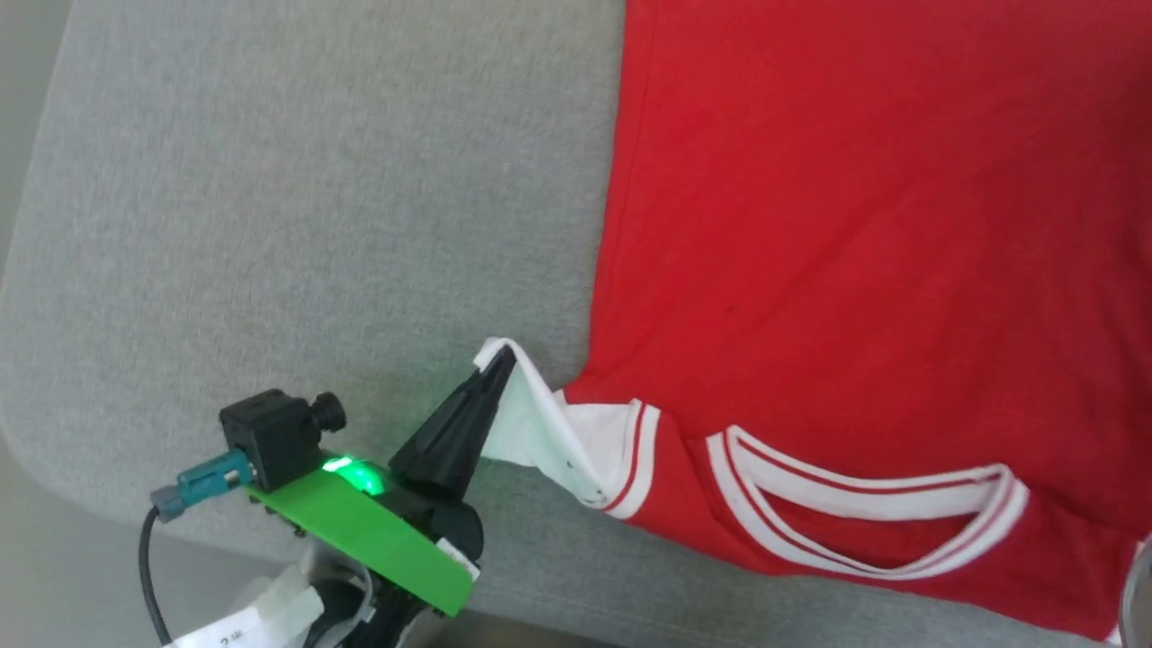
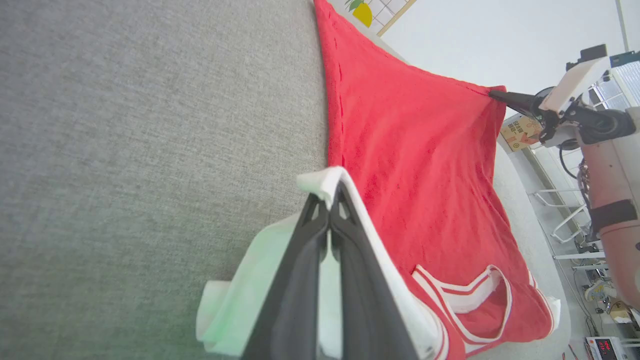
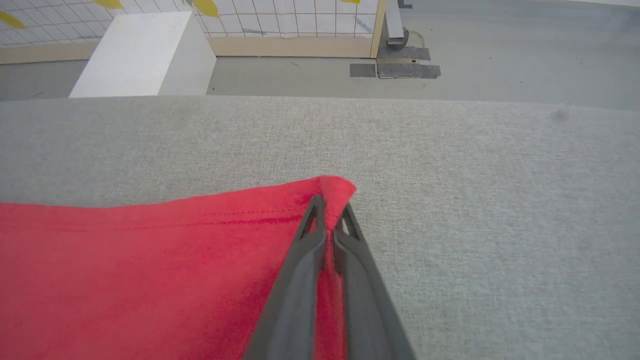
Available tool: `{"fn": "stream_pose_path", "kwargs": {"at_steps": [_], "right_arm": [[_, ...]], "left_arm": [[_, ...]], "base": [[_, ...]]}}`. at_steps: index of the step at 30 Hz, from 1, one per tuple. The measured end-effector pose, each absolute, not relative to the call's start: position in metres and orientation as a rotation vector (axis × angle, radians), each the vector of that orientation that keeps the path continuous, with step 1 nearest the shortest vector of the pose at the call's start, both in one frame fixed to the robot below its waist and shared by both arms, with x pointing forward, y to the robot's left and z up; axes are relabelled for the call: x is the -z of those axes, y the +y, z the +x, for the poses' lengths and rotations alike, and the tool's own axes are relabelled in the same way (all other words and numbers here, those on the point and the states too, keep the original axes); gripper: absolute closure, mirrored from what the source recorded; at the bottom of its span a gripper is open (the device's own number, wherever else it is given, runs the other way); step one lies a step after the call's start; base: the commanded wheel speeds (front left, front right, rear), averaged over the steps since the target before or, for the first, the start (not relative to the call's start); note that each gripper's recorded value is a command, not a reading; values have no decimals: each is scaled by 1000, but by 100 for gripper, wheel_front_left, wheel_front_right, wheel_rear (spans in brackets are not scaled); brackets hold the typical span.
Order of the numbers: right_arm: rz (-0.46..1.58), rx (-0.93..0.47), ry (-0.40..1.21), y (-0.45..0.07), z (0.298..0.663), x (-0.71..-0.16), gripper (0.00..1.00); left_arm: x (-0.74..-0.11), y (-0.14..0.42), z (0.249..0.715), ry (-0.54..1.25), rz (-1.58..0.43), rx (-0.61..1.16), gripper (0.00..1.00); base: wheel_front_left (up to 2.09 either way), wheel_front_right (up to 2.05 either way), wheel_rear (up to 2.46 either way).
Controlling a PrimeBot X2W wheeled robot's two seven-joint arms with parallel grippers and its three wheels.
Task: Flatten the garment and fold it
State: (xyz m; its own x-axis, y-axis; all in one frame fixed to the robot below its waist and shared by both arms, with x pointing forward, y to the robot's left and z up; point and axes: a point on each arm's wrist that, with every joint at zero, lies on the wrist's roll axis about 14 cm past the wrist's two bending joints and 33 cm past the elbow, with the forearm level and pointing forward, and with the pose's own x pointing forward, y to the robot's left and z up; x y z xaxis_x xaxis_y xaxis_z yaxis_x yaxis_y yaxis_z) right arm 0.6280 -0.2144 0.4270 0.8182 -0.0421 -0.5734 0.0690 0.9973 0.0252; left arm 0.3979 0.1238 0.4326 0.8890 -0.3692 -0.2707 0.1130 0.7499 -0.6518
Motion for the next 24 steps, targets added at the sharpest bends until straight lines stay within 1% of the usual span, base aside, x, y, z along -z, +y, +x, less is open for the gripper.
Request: {"fn": "stream_pose_path", "kwargs": {"at_steps": [3,7,8,11,12,13,18,21,24], "right_arm": [[73,87,546,-235,608,-450,100],[115,167,490,-277,564,-470,100],[148,254,461,-311,521,-479,100],[182,336,460,-335,471,-481,100],[212,387,464,-346,439,-480,100],[227,421,467,-353,418,-480,100],[260,530,526,-375,339,-472,100],[323,542,575,-376,310,-456,100],[331,529,633,-368,294,-434,100]], "left_arm": [[-443,122,395,383,-666,286,100],[-454,118,389,373,-655,312,100],[-460,112,386,373,-651,335,100],[-468,105,383,363,-649,362,100],[-473,101,380,355,-648,381,100],[-477,99,379,351,-646,389,100],[-489,89,369,340,-649,424,100],[-497,84,367,327,-645,450,100],[-501,80,364,326,-638,470,100]], "base": [[0,0,0],[0,0,0],[0,0,0],[0,0,0],[0,0,0],[0,0,0],[0,0,0],[0,0,0],[0,0,0]]}}
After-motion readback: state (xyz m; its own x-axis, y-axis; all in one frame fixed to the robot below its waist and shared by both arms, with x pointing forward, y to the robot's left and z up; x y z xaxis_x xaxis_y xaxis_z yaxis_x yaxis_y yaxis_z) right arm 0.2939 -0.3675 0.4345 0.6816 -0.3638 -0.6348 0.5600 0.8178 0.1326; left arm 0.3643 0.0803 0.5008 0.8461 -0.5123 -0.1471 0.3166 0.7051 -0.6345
